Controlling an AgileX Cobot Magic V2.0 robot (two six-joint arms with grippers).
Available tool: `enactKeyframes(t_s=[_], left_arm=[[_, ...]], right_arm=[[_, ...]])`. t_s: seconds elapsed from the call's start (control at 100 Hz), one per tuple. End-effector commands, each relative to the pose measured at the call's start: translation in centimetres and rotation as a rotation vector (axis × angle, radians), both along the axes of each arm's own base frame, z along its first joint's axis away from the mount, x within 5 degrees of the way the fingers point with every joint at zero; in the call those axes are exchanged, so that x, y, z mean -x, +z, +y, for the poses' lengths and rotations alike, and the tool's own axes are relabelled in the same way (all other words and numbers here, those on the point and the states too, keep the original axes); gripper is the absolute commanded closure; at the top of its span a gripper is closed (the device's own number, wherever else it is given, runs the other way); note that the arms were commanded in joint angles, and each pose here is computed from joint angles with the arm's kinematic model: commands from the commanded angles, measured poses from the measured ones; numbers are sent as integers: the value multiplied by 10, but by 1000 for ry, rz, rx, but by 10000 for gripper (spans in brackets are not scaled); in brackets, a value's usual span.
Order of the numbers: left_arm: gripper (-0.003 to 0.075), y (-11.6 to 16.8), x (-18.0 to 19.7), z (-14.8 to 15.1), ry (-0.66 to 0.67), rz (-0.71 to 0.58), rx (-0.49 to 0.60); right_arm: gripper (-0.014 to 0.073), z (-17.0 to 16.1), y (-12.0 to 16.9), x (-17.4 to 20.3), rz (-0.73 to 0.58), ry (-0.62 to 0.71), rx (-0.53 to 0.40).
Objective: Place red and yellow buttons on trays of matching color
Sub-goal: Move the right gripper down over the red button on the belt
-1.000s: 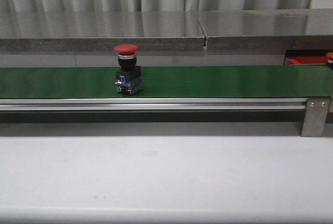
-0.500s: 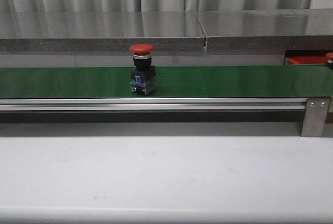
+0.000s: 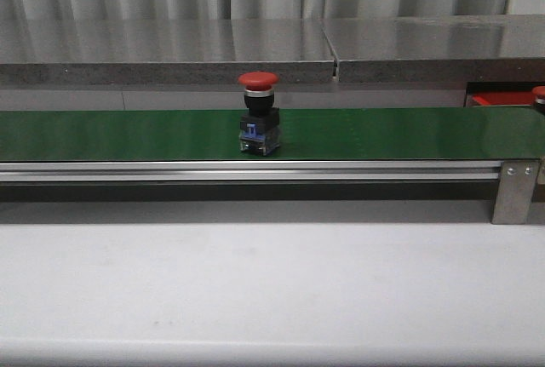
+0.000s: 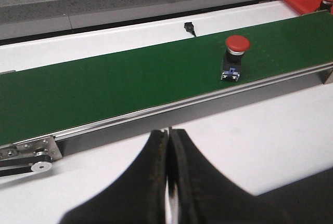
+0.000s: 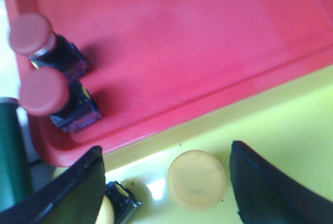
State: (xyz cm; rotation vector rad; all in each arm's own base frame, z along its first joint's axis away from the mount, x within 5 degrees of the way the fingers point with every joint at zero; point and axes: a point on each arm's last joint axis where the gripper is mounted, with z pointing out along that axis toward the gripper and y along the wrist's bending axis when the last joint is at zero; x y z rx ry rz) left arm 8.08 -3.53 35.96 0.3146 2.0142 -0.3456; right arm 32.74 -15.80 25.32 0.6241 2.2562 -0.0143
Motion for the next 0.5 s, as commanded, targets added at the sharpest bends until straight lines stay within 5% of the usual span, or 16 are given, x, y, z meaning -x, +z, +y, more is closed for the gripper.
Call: enactKeyframes(t_s=[0.0,0.24,0.49], left_arm=[[741,13,-1,-1,3,-74,44],[741,13,-1,-1,3,-74,44],[741,13,-1,-1,3,-74,44]], right_arm=[[83,4,46,10,-129,1,89],[83,44,85,21,-195,122,161],[83,99,93,17,-192,313,159]])
